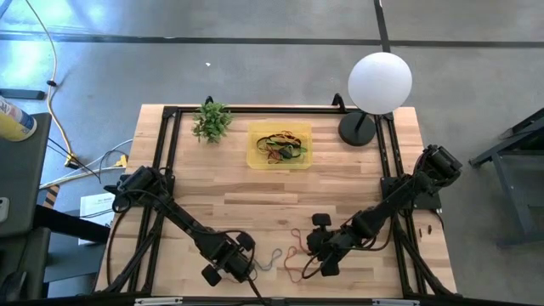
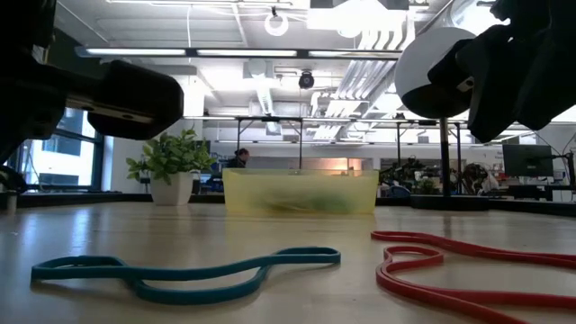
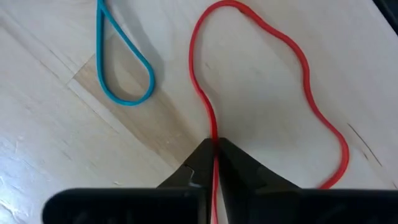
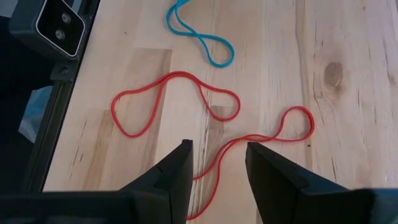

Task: Pick and place rubber bands into bin
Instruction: Put the bottom left red rubber band into the yellow bin

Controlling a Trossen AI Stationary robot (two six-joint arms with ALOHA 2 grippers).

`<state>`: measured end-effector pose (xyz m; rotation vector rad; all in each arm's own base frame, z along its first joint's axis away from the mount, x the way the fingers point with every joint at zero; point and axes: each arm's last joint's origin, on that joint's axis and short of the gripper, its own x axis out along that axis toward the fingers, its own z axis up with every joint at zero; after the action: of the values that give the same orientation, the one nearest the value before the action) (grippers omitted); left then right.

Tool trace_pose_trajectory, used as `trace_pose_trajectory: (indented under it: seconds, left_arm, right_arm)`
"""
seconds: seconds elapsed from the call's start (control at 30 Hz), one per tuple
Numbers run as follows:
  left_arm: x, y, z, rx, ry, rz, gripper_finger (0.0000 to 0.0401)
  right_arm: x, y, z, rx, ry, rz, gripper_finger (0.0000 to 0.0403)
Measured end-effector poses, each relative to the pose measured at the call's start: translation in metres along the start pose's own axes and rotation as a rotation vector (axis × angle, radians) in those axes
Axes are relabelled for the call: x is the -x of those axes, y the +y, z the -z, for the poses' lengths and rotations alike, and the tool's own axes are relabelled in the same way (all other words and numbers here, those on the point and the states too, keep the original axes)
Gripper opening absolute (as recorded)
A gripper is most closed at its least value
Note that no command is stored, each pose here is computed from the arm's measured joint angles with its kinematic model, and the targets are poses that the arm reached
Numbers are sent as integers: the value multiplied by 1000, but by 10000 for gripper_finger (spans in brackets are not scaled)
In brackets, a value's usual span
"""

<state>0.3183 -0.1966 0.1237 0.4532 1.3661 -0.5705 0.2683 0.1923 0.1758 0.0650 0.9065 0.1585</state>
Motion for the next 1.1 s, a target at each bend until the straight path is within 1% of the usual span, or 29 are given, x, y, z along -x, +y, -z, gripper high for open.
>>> trace_pose_trajectory:
  seconds: [0.1,0.23,0.47,0.63,0.7,0.87,1.1]
  left_arm:
    - [0,0,0,8,3,-27,15]
    - [1,1,1,20,18,-95,4]
    - [9,2,2,29,8,-140,2]
    - [19,7,7,35,32,-266,0]
    - [26,8,8,42,35,-298,0]
    - [32,6,11,40,56,-312,0]
    - [42,8,13,43,53,-374,0]
  right_arm:
    - [0,0,0,0,0,0,138]
    - [0,0,0,0,0,0,138]
    - [0,0,0,0,0,1,138]
    - [0,0,0,0,-5,10,138]
    - [0,0,0,0,-6,10,138]
    - [0,0,0,-1,-6,10,138]
    - [0,0,0,-1,-7,9,138]
